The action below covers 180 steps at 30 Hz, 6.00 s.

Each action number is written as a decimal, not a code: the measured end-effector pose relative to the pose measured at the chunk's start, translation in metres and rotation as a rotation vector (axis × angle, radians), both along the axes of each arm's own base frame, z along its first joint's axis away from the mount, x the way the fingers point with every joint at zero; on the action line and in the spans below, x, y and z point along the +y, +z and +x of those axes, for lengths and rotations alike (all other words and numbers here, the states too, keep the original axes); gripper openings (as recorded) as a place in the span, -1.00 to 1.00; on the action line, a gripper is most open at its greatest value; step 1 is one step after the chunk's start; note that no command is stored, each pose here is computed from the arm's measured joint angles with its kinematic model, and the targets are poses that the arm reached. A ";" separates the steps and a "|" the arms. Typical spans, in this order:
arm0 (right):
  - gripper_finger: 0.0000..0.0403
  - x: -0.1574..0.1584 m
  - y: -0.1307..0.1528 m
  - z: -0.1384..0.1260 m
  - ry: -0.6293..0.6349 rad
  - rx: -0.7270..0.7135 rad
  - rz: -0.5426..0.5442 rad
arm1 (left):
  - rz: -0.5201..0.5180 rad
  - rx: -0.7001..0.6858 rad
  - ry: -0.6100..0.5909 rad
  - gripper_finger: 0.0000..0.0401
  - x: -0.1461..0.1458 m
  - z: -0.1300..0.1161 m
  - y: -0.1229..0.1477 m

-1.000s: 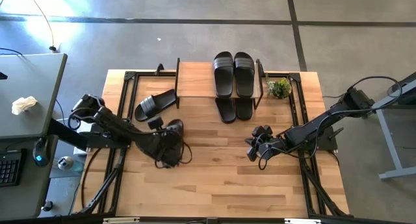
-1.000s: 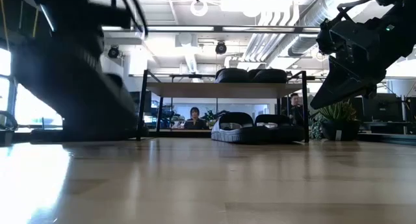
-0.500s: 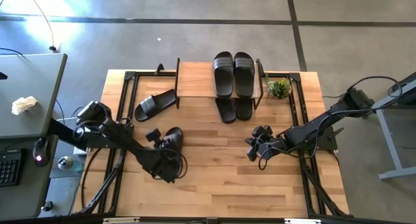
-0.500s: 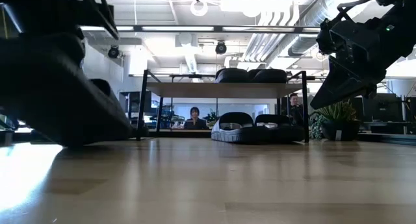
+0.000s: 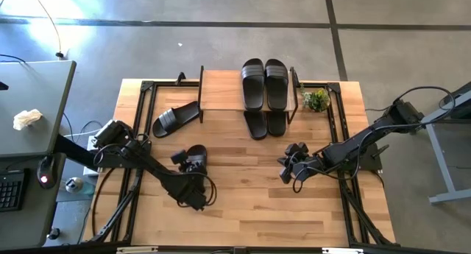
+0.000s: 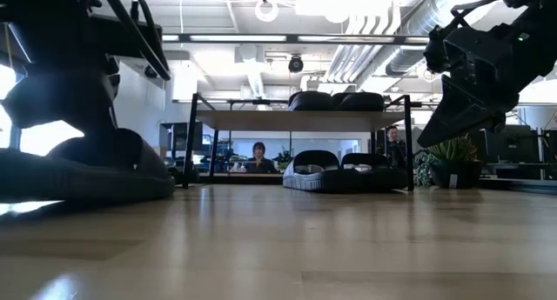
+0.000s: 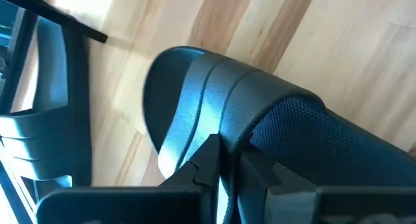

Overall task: Pick and place slides into the shelf
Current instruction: Move the black slipper to the middle of the table

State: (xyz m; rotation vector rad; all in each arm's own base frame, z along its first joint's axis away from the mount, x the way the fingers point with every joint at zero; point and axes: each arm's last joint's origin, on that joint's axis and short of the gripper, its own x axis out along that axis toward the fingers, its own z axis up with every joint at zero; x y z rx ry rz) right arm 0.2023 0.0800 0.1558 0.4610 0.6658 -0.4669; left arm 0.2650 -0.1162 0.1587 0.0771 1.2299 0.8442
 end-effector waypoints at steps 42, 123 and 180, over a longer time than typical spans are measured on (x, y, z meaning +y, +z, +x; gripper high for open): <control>-1.00 0.000 0.000 0.000 0.044 0.017 -0.026 | -0.216 -0.005 0.052 0.03 -0.018 0.024 0.062; -1.00 0.004 0.003 0.004 0.038 -0.036 0.044 | -0.364 -0.196 1.042 -0.99 0.285 -0.094 0.043; -1.00 0.005 0.002 0.004 0.073 -0.018 0.066 | -0.508 0.121 0.414 -1.00 0.292 -0.084 0.022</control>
